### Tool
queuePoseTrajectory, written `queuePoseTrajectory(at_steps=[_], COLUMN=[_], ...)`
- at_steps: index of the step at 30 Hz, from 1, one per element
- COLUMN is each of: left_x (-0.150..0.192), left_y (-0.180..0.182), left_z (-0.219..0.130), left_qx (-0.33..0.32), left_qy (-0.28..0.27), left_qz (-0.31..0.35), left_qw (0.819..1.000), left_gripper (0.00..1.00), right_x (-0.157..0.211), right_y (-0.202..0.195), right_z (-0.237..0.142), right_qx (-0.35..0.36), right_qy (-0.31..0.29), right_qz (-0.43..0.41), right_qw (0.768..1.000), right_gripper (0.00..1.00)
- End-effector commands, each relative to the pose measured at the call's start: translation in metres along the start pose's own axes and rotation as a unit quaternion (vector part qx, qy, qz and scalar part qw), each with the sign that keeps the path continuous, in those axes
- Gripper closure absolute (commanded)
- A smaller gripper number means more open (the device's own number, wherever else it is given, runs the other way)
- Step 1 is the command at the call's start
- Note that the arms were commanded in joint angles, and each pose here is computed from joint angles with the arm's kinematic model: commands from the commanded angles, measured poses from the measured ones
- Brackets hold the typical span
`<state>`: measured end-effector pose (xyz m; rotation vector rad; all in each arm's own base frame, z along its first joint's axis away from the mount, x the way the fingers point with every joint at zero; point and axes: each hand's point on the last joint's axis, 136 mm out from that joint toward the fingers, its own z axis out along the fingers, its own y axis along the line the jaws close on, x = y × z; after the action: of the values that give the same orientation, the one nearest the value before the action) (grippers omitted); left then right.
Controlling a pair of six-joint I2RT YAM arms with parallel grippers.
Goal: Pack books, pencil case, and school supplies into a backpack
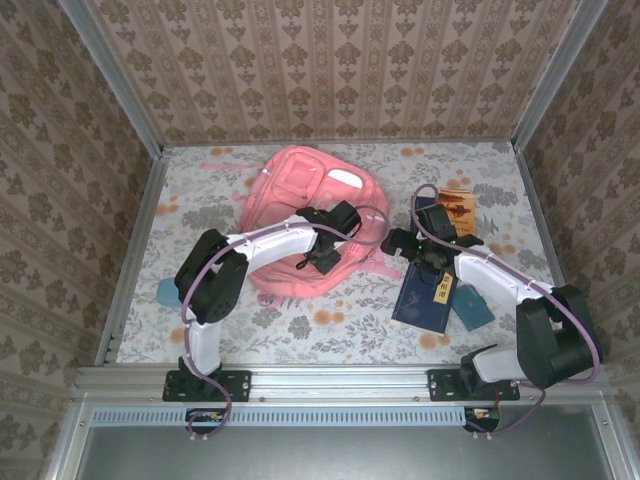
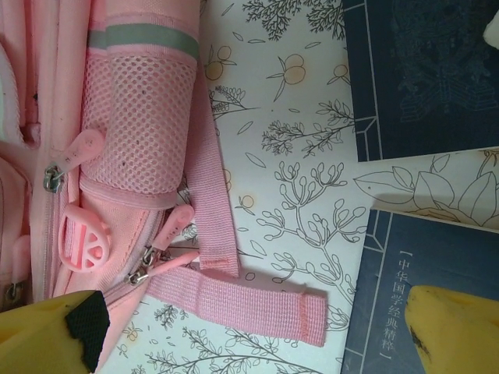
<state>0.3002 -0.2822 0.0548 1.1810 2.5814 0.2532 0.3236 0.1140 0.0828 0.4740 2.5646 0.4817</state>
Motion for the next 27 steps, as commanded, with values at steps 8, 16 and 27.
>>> queuePoseTrajectory(at_steps=[8, 16, 27], left_x=[-0.003, -0.026, -0.033], left_y=[0.016, 0.037, 0.062], left_z=[-0.008, -0.068, -0.127], left_qx=[-0.046, -0.060, -0.049], left_qy=[0.012, -0.086, -0.179], left_qz=[0.042, 0.019, -0.024], left_qw=[0.998, 0.994, 0.982], left_gripper=[0.74, 0.86, 0.90], right_x=[-0.005, -0.011, -0.006], right_y=[0.004, 0.022, 0.082], right_z=[-0.004, -0.011, -0.015], right_qx=[-0.015, -0.051, -0.128], right_qy=[-0.011, -0.024, -0.032], right_qz=[-0.004, -0.050, -0.202], right_qw=[1.000, 0.997, 0.970], right_gripper=[0.00, 0.00, 0.13])
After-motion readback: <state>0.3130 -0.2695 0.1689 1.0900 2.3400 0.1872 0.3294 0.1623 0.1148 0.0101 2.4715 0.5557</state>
